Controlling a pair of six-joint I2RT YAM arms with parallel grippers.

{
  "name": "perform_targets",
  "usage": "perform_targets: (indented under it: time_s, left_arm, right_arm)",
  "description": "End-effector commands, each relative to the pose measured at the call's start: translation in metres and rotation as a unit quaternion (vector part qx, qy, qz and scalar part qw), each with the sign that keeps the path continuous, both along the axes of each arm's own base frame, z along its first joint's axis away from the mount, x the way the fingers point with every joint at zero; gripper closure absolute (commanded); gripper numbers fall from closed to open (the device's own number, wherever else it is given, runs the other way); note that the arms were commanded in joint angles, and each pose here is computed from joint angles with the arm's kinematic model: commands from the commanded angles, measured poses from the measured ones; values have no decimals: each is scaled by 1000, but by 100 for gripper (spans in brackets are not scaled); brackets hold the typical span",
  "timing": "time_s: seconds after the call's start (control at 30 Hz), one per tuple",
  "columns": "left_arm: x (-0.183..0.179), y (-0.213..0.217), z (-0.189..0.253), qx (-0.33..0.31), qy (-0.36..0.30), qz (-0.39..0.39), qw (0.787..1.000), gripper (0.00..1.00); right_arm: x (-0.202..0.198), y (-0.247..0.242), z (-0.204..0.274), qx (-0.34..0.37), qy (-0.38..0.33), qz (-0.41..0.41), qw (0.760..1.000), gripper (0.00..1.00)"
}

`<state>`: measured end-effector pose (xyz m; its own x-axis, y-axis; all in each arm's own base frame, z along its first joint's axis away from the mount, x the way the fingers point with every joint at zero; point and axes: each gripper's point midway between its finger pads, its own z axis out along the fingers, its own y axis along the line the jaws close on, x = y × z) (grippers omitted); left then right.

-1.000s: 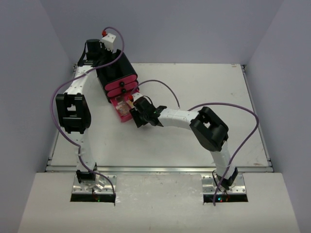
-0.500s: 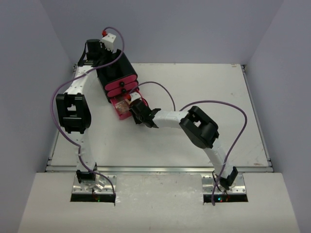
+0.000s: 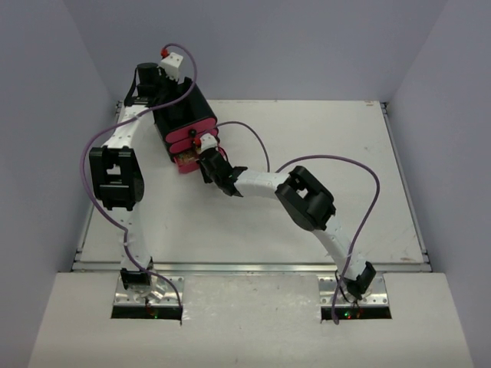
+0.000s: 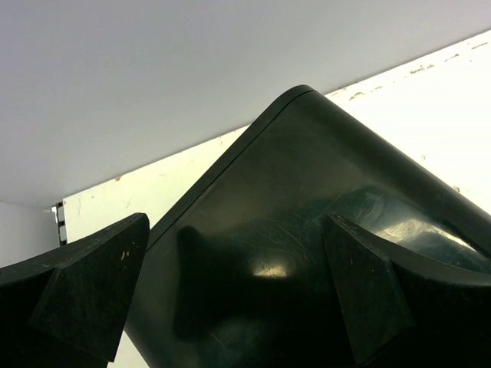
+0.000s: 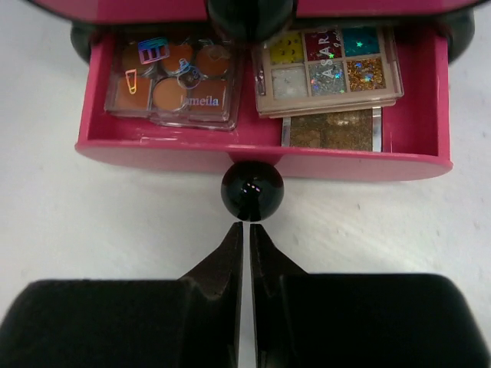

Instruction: Organize the makeup

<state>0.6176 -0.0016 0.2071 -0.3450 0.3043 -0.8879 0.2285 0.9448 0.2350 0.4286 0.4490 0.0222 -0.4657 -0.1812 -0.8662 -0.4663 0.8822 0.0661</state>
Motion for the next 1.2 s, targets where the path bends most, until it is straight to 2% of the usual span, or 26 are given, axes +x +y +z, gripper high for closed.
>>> perform_targets:
  time_s: [0.0, 0.33, 0.6, 0.73, 0.97, 1.07, 1.1, 1.13, 1.17]
  left_arm:
    - [-29, 6, -96, 8, 134, 3, 991, 3]
    - [-27, 6, -105, 10, 138, 2, 990, 4]
    - [-27, 6, -107, 11, 140, 1, 990, 4]
    - [-27, 7, -106, 13, 139, 1, 990, 4]
    - [-20, 6, -94, 13, 130, 0, 991, 4]
    - [-14, 7, -74, 14, 119, -1, 993, 3]
    - [-14, 7, -67, 15, 118, -1, 993, 3]
    - [-11, 7, -56, 16, 111, 0, 994, 3]
    - [-7, 8, -37, 17, 95, 2, 995, 3]
  right_arm:
    - [43, 22, 30, 72, -47, -10, 996, 93]
    - [88, 33, 43, 98, -164, -32, 981, 92]
    - [104, 32, 55, 119, -190, -54, 973, 93]
    - [91, 22, 54, 111, -175, -46, 977, 93]
    - [43, -42, 95, 87, -180, -59, 978, 90]
    - [7, -80, 123, 60, -175, -22, 983, 80]
    - [-6, -92, 129, 48, -159, 1, 986, 68]
    - [-17, -100, 128, 29, -129, 33, 991, 49]
    - [-20, -115, 119, 2, -77, 57, 995, 34]
